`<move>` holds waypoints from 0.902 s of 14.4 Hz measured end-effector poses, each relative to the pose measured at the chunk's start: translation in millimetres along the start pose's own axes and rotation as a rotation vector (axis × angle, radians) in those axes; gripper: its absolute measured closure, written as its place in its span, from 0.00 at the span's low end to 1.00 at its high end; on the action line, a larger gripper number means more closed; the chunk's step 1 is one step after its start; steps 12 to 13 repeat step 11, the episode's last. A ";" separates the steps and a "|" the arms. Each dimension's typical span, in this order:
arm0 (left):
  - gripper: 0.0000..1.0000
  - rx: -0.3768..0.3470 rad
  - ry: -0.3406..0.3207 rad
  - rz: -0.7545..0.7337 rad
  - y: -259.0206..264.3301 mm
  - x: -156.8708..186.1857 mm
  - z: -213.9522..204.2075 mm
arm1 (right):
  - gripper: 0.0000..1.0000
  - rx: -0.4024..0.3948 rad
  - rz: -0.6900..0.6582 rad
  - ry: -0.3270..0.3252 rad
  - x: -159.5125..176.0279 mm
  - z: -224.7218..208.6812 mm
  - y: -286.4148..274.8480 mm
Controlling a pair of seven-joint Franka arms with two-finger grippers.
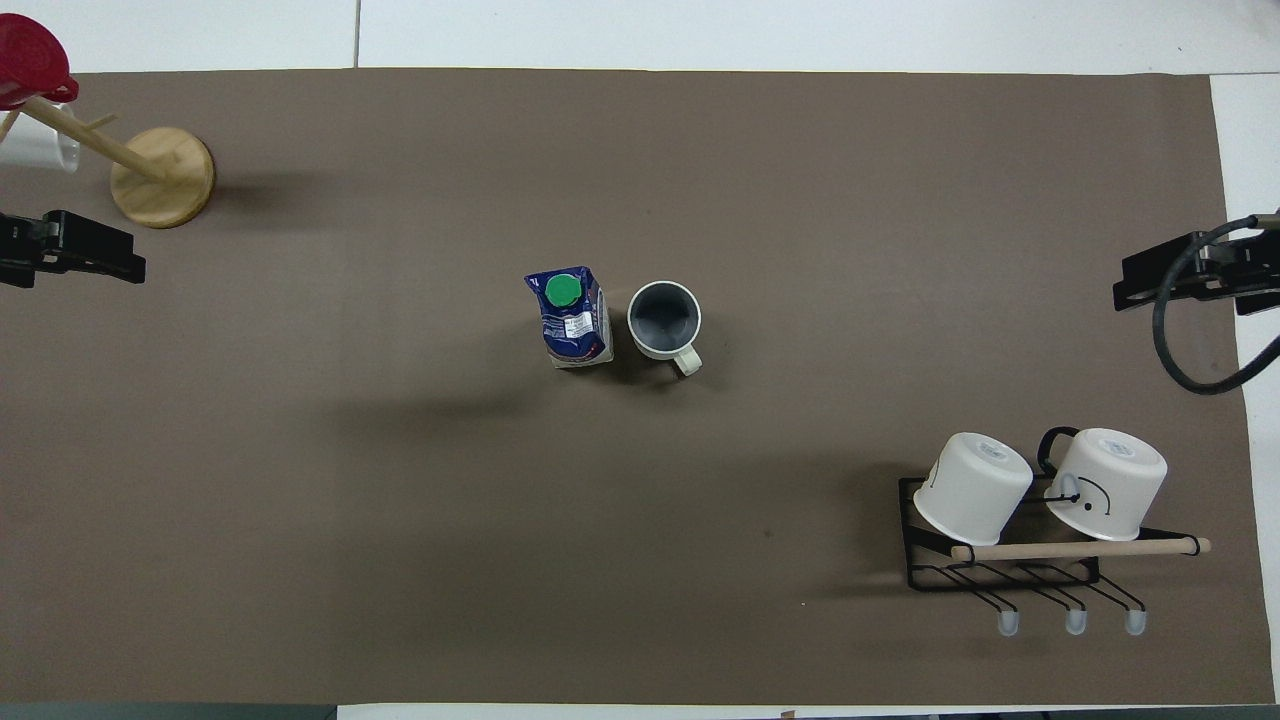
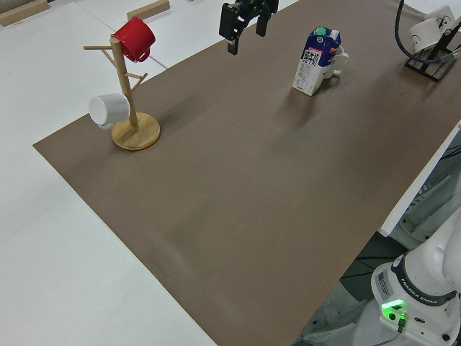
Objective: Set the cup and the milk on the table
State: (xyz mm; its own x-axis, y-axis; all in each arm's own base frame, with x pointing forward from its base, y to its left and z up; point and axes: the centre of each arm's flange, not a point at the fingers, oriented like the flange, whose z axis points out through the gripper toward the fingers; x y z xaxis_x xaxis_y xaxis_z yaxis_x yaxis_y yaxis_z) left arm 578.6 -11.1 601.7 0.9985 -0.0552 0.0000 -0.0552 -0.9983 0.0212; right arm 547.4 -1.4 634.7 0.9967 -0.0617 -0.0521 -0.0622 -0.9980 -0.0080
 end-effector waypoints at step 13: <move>0.00 0.000 0.001 -0.003 -2.2 -0.2 -0.4 | 0.00 0.000 0.000 -0.003 -0.3 0.5 0.1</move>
